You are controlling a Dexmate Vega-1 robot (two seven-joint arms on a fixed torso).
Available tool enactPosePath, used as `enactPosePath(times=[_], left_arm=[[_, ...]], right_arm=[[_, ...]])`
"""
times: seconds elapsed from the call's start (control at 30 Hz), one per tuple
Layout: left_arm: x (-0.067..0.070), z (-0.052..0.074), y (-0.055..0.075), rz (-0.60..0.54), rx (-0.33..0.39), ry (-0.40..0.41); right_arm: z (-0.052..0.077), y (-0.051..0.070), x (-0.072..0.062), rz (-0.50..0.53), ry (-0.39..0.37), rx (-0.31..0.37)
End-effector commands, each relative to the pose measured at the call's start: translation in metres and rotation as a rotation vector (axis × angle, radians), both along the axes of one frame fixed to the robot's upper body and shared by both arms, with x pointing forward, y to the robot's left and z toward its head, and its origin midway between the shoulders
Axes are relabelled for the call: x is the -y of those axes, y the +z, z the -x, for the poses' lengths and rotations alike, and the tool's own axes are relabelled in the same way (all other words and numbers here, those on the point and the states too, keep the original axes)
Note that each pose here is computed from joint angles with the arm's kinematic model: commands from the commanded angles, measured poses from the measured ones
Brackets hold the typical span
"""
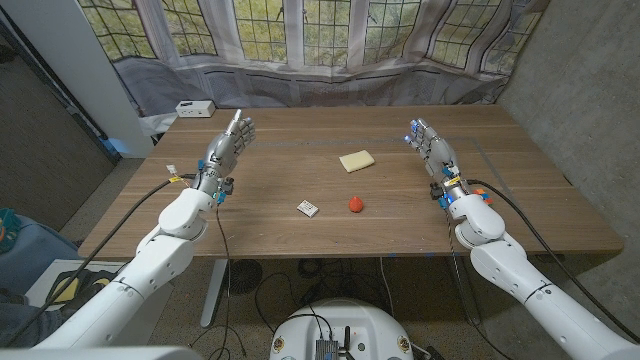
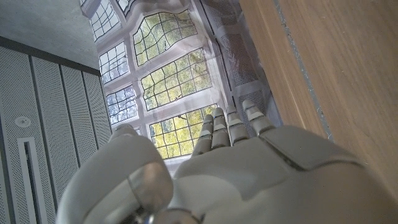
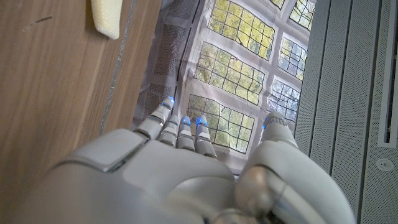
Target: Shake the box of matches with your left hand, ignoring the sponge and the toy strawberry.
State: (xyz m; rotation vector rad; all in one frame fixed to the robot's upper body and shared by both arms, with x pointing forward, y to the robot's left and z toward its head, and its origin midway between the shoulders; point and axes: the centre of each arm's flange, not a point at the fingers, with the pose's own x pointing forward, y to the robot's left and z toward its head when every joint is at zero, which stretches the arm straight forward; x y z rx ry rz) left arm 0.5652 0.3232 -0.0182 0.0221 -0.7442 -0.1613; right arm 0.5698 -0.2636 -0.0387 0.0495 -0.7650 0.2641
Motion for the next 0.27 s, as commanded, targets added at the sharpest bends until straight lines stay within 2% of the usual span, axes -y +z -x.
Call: enactPosePath(times=[0.03,0.27], left_arm=[[-0.0026,-0.0037,-0.0081,-0.005,-0.022,-0.014],[-0.0094,-0.0086,-0.0115,-0.004,-0.033,-0.028]], right_arm=[[-0.0015,-0.0046,-0.0048,0.001,0.009,-0.006],[0.0006,-0.0057,-0.0141,-0.005,-0.009,-0.016]])
